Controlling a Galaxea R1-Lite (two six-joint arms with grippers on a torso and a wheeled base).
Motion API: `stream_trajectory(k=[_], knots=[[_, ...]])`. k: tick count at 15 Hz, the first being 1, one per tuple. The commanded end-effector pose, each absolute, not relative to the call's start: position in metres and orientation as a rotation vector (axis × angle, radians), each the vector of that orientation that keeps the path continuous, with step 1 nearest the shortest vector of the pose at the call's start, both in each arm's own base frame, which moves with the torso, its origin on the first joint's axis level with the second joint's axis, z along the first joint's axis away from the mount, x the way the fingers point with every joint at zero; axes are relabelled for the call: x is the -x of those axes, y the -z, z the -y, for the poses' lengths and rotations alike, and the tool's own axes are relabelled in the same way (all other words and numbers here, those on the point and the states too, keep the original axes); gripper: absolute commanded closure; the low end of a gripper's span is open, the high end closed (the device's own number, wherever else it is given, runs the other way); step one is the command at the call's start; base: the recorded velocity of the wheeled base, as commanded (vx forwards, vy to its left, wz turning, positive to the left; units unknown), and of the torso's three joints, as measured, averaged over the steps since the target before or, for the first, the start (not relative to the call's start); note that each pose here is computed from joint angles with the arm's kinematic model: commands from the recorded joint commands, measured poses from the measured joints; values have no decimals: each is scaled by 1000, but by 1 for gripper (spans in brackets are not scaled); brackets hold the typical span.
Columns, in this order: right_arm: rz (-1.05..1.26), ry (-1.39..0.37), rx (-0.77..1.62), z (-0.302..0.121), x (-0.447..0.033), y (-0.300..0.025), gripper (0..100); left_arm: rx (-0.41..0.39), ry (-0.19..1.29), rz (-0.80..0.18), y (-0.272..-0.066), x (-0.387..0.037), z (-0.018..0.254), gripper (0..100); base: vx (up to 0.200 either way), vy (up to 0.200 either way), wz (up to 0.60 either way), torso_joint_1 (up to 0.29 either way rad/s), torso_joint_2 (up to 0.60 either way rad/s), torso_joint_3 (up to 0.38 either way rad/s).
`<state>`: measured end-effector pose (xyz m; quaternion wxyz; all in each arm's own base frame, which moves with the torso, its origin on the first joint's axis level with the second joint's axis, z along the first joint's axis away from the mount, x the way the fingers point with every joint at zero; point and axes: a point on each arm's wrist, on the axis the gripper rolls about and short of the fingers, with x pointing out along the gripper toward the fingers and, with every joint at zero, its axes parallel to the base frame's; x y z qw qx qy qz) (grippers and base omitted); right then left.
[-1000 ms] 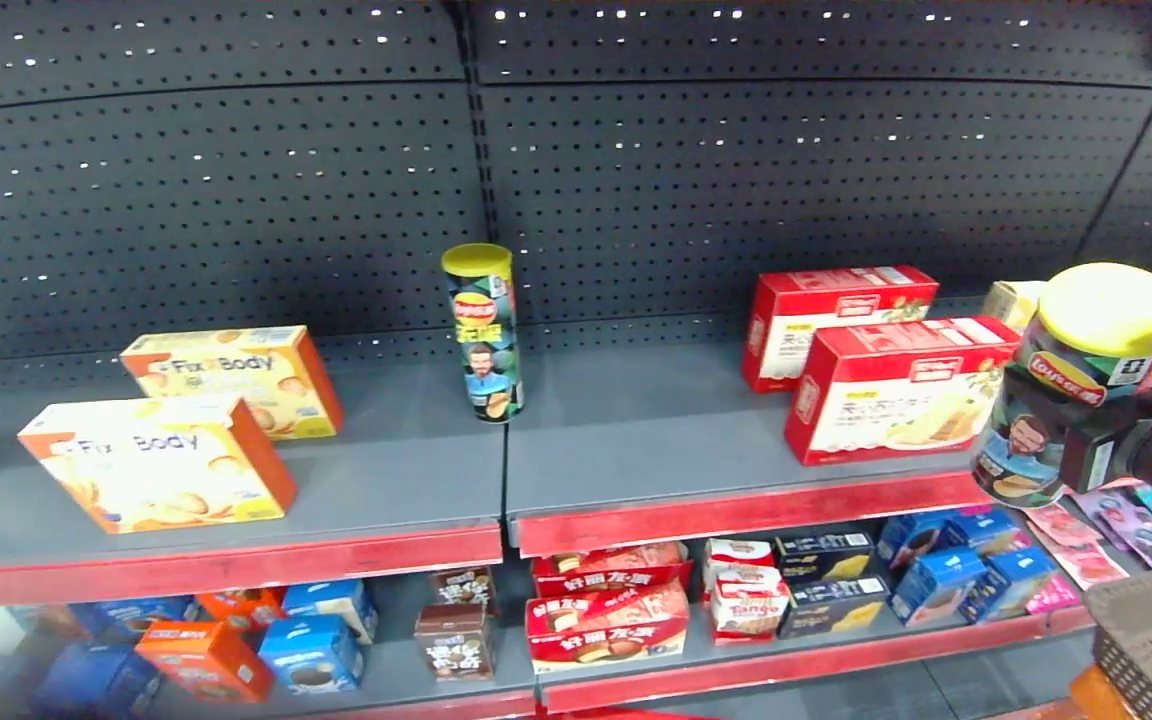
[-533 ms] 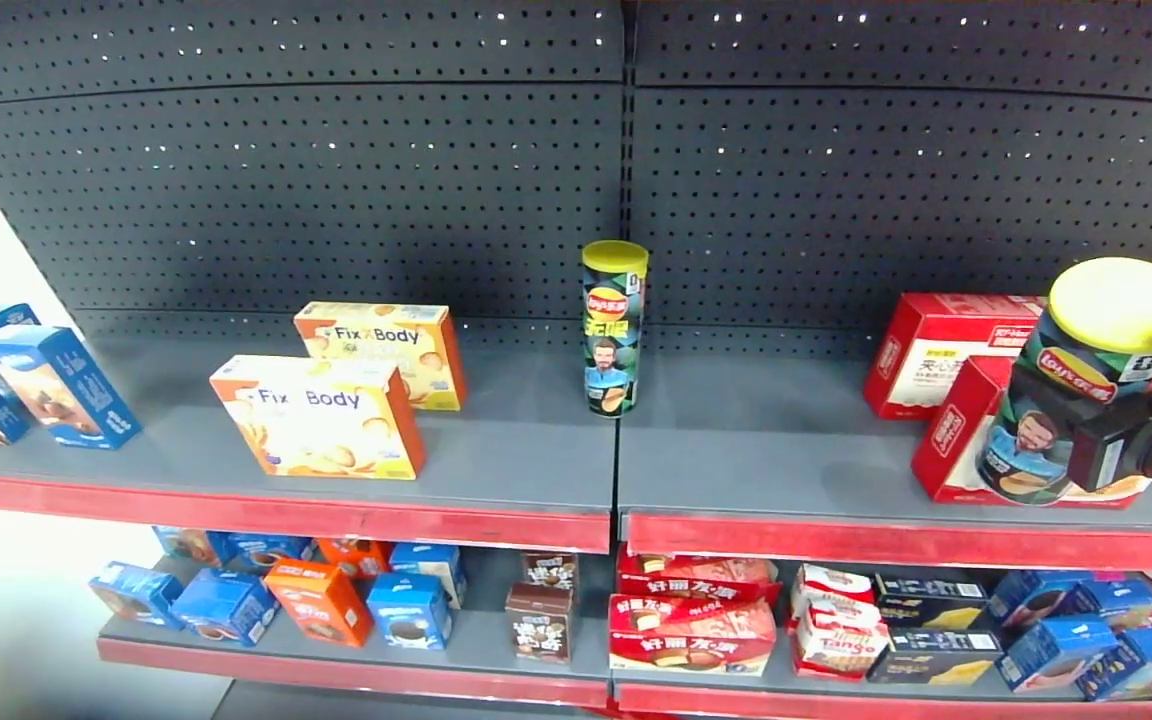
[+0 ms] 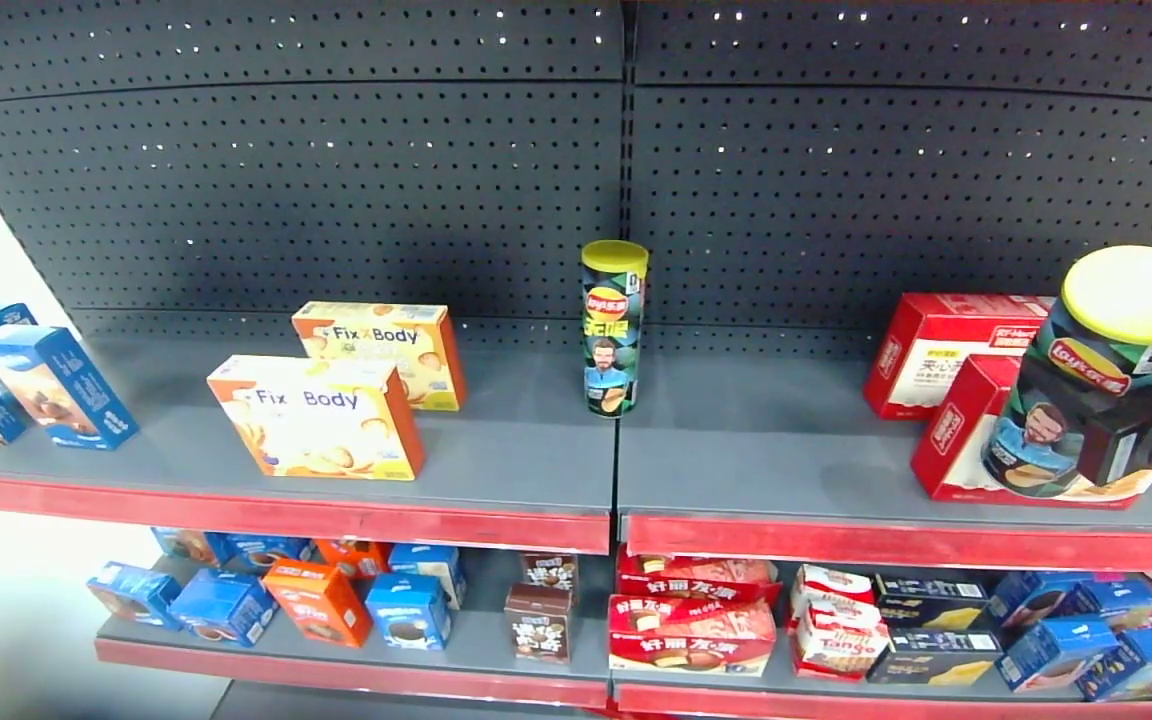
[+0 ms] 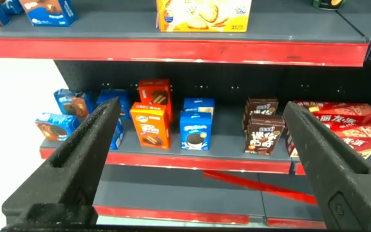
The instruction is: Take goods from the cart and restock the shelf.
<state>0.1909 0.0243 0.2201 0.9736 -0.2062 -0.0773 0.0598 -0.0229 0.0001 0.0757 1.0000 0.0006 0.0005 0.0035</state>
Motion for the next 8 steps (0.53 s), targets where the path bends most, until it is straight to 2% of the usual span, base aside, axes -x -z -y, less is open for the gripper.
stream_trajectory(k=[1, 4, 8], knots=[[189, -131, 413, -24, -171, -229, 100, -2, -8, -2, -76, 23, 0, 0, 0, 0, 0, 0, 0, 0], [64, -132, 391, -21, -130, -230, 100, -3, -6, -2, -76, 23, 0, 0, 0, 0, 0, 0, 0, 0], [14, 156, 203, -11, -112, -229, 100, -6, -3, -3, -76, 23, 0, 0, 0, 0, 0, 0, 0, 0]])
